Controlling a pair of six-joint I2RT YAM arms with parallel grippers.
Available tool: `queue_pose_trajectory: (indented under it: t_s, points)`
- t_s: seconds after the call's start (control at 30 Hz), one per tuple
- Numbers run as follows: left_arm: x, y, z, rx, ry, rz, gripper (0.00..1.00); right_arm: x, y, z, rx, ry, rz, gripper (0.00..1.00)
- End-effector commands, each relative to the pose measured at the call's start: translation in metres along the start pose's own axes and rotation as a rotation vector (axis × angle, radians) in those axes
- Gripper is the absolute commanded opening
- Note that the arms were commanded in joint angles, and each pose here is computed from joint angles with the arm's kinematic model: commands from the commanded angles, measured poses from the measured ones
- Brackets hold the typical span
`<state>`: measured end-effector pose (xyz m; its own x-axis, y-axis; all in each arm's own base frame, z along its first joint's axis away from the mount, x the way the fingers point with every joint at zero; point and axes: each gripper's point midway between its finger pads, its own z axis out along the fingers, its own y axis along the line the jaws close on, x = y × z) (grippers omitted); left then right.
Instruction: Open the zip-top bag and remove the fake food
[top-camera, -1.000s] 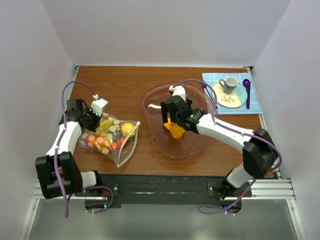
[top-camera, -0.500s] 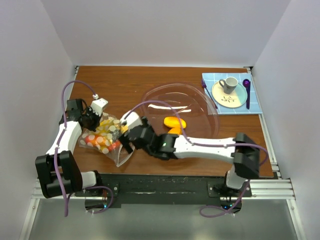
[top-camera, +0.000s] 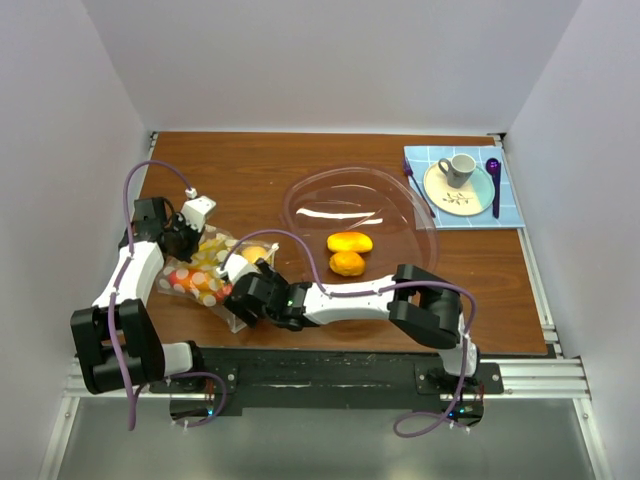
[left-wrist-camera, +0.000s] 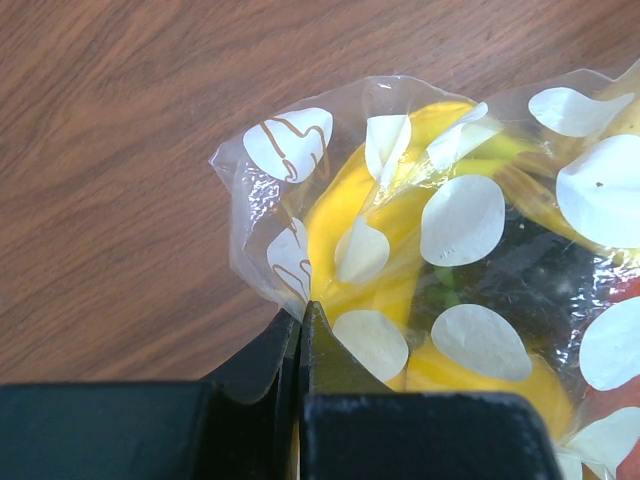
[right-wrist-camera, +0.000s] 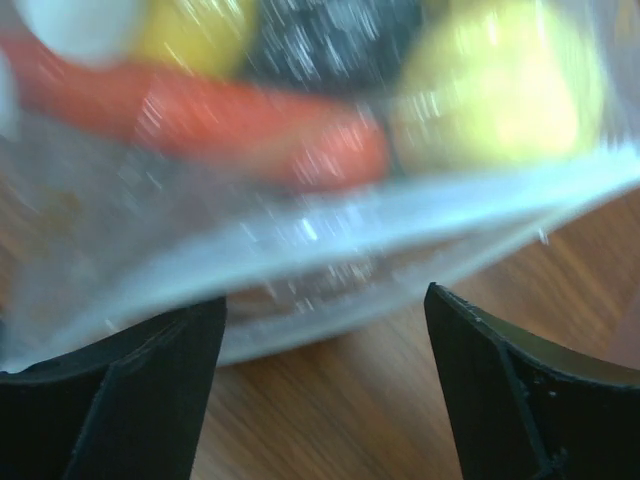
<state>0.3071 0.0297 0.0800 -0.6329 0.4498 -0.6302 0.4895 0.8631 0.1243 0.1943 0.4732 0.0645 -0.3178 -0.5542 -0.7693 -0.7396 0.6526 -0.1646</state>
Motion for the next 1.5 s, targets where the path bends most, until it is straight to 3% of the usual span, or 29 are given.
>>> queue_pose_trajectory:
  t_s: [0.0,0.37,0.67,0.77,0.97,1.1,1.23,1.47]
  points:
    - [-0.011,0.001,0.002,0.011,-0.041,0.009,0.0,-0.075,0.019,-0.001,-0.079,-0.205,0.003,0.87]
    - [-0.006,-0.02,0.005,0.098,-0.028,0.048,0.0,-0.077,0.046,0.042,-0.166,-0.173,-0.058,0.9]
    - [-0.001,-0.019,0.011,0.103,-0.006,0.049,0.0,-0.033,0.049,0.054,-0.223,-0.075,0.021,0.8]
    - [-0.001,-0.018,0.012,0.103,-0.006,0.044,0.0,-0.025,0.048,0.053,-0.227,-0.066,0.028,0.71]
    - [-0.004,-0.013,0.01,0.078,-0.006,0.042,0.0,-0.023,0.05,0.041,-0.258,-0.058,0.047,0.4]
    - [-0.006,-0.003,0.011,0.026,-0.008,0.027,0.0,-0.038,0.038,0.015,-0.249,-0.095,0.093,0.12]
    - [-0.005,0.01,0.011,-0.045,0.008,-0.001,0.0,-0.05,0.017,-0.022,-0.221,-0.118,0.14,0.09]
    - [-0.013,0.022,0.008,-0.094,-0.004,-0.014,0.0,-0.046,-0.02,-0.075,-0.124,-0.037,0.179,0.07]
